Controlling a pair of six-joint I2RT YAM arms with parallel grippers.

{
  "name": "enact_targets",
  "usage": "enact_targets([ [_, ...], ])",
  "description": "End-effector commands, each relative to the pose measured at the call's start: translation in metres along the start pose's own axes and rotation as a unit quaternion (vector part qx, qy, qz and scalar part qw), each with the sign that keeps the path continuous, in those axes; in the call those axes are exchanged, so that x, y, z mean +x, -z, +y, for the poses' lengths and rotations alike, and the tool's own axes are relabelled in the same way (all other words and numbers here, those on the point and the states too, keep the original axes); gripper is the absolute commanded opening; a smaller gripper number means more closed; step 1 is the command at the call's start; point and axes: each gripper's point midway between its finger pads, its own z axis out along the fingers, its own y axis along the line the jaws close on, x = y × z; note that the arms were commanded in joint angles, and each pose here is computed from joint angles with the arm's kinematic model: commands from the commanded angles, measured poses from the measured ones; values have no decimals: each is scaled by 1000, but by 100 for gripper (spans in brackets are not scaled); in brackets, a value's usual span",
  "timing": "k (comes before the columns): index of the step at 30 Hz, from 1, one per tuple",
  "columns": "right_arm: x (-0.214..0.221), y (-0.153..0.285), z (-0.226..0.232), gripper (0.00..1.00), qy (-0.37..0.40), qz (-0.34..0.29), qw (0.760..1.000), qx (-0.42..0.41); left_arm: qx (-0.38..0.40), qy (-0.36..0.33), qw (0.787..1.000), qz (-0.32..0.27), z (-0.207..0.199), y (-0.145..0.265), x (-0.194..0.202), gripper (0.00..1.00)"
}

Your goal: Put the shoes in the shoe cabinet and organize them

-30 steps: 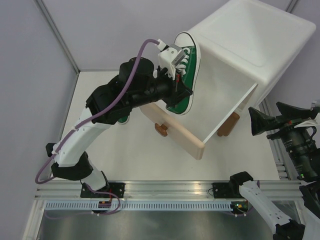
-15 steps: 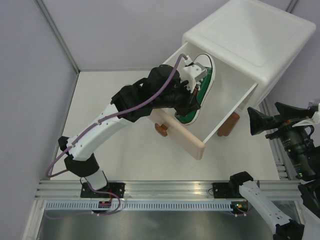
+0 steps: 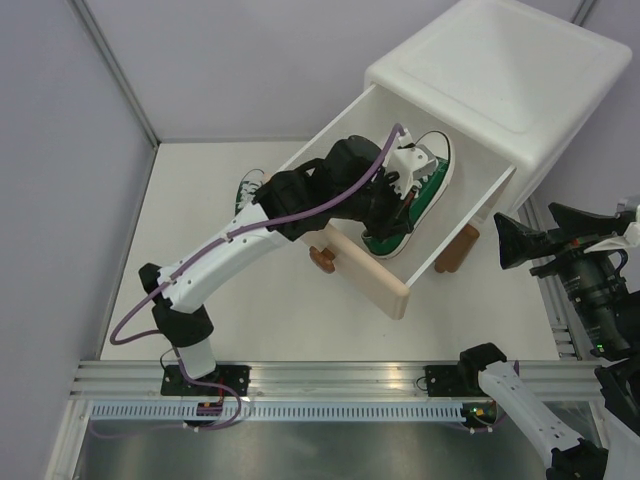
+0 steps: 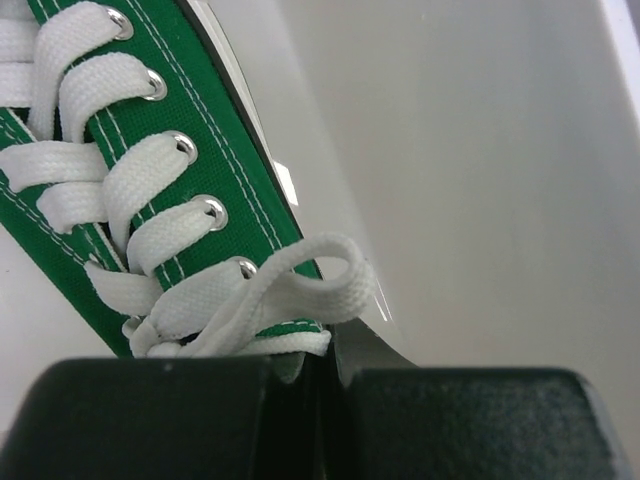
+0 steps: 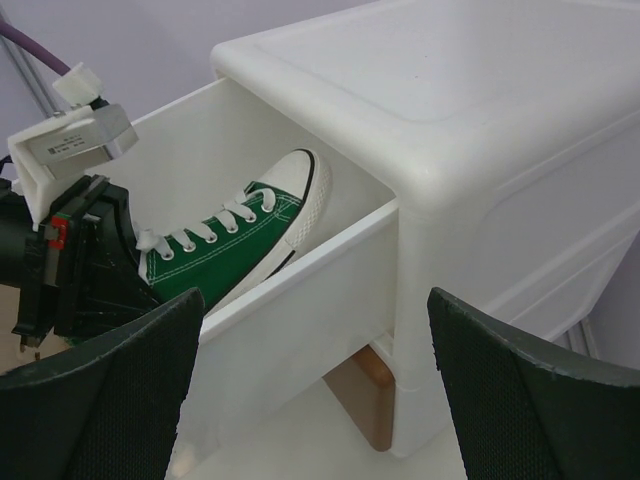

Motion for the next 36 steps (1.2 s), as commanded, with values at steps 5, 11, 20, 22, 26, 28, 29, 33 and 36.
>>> enact_targets([
  [5,-4,-7,0,96,2,-10,1000,2,32,-48,997,-59,-15,0,-33,2],
  [11,-16,-15,-2,96,8,-28,1000,8,26,-38,999,-27,-11,-10,-13,2],
  [20,-28,-33,2,96,9,-45,999,4,25,-43,999,-1,-8,-18,2,2],
  [22,-29,-36,2,96,9,-47,999,4,29,-49,998,0,-8,-18,2,2],
  [26,-34,-39,2,96,14,-48,999,5,37,-57,998,4,-11,-19,3,2],
  [28,-35,-41,1,96,17,-49,999,9,40,-55,998,10,-11,-21,6,2],
  [29,-35,-43,1,96,17,-48,999,9,41,-69,997,12,-10,-22,7,2],
  [33,-38,-45,1,96,19,-50,999,9,43,-70,996,26,-9,-24,14,4],
  [36,-36,-47,2,96,18,-51,999,8,38,-72,996,27,-8,-24,15,6],
])
